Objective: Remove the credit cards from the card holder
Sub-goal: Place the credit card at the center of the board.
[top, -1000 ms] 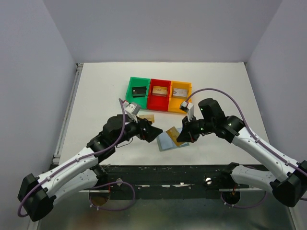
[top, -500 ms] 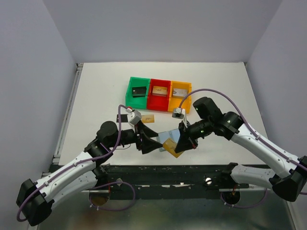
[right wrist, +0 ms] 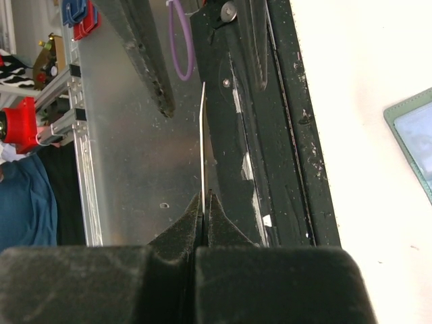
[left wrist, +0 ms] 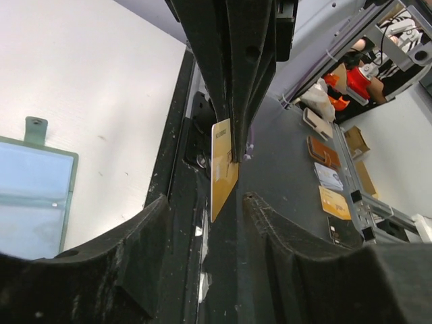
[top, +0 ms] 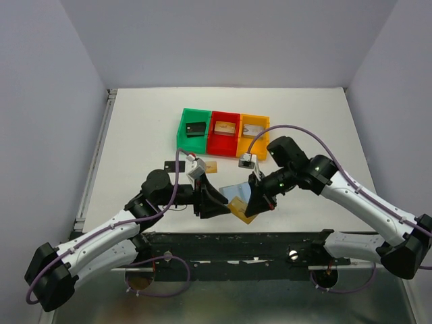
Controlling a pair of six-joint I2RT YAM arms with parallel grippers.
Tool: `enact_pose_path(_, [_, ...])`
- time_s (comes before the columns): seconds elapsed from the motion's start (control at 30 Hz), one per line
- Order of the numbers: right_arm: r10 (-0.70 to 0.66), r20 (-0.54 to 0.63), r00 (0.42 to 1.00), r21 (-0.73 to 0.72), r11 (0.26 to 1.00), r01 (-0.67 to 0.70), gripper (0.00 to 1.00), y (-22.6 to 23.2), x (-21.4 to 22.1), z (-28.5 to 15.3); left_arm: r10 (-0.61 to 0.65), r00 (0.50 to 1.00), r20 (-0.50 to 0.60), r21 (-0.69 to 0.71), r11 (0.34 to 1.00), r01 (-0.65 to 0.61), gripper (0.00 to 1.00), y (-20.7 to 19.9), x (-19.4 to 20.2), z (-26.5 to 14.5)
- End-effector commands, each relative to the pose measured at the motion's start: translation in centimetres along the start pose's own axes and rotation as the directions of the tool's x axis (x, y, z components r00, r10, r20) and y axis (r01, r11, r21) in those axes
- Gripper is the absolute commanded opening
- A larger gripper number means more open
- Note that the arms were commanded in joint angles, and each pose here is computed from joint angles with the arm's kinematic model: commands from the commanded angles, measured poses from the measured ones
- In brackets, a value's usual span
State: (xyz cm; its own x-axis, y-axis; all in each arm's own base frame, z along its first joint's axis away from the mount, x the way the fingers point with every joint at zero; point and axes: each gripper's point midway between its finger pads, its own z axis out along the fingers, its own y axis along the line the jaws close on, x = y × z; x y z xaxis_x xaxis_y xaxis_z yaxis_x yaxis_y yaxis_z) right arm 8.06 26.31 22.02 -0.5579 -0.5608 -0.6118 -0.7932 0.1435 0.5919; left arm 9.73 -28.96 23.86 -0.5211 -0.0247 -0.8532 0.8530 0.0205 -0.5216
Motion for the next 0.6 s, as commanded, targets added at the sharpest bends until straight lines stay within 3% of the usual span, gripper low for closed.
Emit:
enact_pose_path(0.0, [-0.022, 0.000, 1.000, -0.014, 1.000, 0.022, 0.01, 0.66, -0.69, -0.04, 0.020, 1.000, -0.018, 0.078, 0.997, -0.018, 0.55, -1.45, -0.17, 0.32])
enact_pose_path(0.37, [-0.028, -0.008, 1.000, -0.014, 0.999, 0.028, 0.01, 0.49, -0.71, 0.26, 0.022, 1.000, -0.022, 0.091, 0.996, -0.020, 0.26, -1.58, 0.03, 0.36])
enact_pose_path(0.5, [-0.030, -0.009, 1.000, -0.019, 0.999, 0.030, 0.01, 0.65, -0.66, 0.27, 0.018, 0.999, -0.030, 0.103, 0.995, -0.015, 0.10, -1.72, 0.27, 0.41])
enact_pose_path(0.53, [-0.031, -0.005, 1.000, -0.009, 0.999, 0.031, 0.06, 0.51, -0.79, 0.22, 0.017, 1.000, -0.026, 0.099, 0.995, -0.014, 0.00, -1.62, 0.22, 0.41])
enact_pose_path(0.57, [-0.028, 0.000, 1.000, 0.017, 0.999, 0.028, 0.15, 0.17, -0.92, 0.17, 0.015, 1.000, -0.019, 0.080, 0.997, -0.013, 0.00, -1.31, 0.15, 0.42])
